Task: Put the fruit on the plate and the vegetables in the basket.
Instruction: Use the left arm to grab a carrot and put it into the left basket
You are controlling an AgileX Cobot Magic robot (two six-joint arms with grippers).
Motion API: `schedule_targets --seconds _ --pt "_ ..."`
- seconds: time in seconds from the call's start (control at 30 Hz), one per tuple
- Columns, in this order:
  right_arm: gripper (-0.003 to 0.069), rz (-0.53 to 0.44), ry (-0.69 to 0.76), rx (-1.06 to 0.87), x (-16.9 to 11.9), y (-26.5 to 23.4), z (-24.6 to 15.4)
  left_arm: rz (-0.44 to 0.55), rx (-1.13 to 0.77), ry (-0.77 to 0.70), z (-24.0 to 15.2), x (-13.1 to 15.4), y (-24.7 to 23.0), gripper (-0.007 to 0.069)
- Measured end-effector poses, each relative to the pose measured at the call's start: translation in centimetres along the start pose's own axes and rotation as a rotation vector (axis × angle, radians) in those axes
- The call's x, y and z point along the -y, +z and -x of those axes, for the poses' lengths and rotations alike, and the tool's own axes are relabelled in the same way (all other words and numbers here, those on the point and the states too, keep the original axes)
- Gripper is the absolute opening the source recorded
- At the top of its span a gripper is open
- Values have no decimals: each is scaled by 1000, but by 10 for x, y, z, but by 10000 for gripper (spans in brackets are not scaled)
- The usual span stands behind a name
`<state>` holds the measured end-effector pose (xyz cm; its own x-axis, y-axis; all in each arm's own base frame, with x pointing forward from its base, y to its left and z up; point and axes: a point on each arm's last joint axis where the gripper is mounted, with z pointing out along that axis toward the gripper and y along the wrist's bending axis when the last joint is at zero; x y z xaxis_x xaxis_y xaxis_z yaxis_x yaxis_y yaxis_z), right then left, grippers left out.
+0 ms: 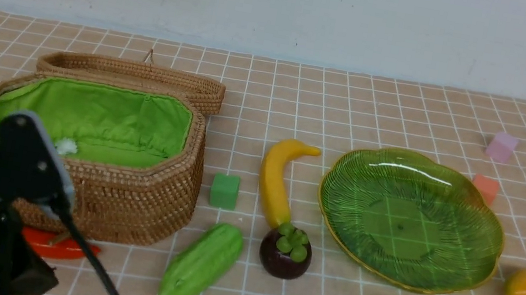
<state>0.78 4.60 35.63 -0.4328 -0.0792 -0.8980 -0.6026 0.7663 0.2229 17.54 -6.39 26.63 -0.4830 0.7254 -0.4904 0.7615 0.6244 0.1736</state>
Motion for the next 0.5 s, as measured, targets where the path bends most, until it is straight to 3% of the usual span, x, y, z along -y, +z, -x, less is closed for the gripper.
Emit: schedule_targets --seconds 0.23,0.37,0.5 --pt "56 43 -146 -59 -13 -17 12 128 -164 269 -20 -14 23 8" --pt "59 43 -168 -68 -12 -17 11 155 -250 350 -28 -23 46 158" --pt "66 42 -171 -65 -12 -17 11 200 -270 463 -25 -34 70 410"
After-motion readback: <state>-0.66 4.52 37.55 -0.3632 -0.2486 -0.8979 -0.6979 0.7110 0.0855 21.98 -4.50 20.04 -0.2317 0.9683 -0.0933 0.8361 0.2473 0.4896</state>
